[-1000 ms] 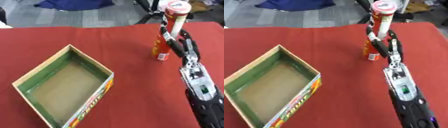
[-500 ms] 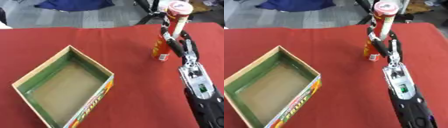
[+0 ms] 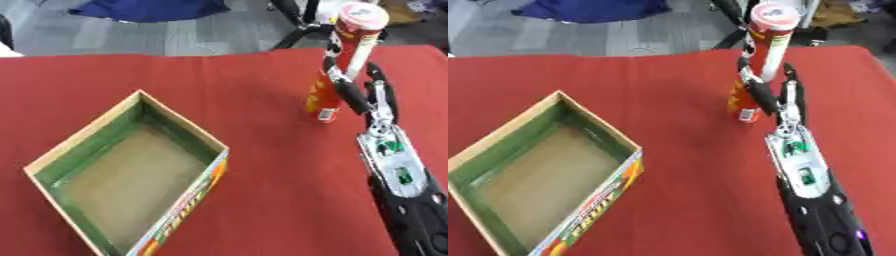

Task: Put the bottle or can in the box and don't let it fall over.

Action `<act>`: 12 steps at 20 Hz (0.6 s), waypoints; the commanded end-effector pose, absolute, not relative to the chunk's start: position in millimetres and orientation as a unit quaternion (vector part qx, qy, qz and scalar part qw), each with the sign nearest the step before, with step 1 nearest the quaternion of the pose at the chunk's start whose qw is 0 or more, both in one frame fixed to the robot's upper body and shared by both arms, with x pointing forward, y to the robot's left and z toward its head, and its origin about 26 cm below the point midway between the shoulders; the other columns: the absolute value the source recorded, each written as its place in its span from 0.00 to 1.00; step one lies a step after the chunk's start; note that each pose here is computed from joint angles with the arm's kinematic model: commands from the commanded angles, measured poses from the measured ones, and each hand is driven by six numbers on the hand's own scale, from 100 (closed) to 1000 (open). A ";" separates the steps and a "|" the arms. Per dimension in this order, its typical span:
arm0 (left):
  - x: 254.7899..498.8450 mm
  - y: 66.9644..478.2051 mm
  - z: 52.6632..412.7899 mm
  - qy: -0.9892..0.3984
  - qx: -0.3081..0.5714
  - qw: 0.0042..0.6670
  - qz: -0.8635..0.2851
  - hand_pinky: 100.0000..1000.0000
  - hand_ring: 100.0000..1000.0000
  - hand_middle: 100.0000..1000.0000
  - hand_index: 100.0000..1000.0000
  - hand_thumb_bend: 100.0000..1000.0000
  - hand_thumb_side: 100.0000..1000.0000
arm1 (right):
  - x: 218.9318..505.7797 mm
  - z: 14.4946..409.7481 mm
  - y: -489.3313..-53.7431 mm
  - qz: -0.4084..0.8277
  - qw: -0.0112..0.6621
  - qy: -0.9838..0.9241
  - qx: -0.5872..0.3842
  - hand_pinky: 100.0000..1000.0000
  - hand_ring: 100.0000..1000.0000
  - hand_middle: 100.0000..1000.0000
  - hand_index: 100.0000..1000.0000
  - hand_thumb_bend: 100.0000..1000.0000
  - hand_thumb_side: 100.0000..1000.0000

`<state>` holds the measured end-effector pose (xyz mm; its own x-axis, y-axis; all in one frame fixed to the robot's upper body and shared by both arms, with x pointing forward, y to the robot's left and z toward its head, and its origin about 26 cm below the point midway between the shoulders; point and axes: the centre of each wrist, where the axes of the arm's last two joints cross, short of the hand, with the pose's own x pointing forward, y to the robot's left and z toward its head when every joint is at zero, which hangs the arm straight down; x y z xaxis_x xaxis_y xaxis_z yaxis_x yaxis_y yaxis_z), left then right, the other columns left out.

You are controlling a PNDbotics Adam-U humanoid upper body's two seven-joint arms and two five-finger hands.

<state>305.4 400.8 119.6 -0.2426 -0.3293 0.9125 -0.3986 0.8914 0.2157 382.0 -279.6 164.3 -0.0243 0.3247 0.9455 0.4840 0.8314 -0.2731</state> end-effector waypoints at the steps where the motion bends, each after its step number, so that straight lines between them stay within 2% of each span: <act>1: 306.1 402.2 131.6 -0.797 0.234 0.556 0.022 0.81 0.85 0.76 0.78 0.15 0.88 | 383.2 176.1 -282.6 -0.066 0.624 -0.722 -0.291 0.86 1.00 1.00 1.00 0.48 0.58; 12: 306.2 401.4 131.5 -0.797 0.233 0.556 0.021 0.81 0.85 0.76 0.78 0.14 0.89 | 386.6 182.7 -279.9 -0.060 0.618 -0.729 -0.287 0.86 1.00 1.00 1.00 0.48 0.60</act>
<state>305.4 400.6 119.5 -0.2420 -0.3296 0.9126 -0.3952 0.8924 0.2176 385.8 -276.6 172.1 -0.0466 0.3261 0.9442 0.4808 0.8359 -0.2649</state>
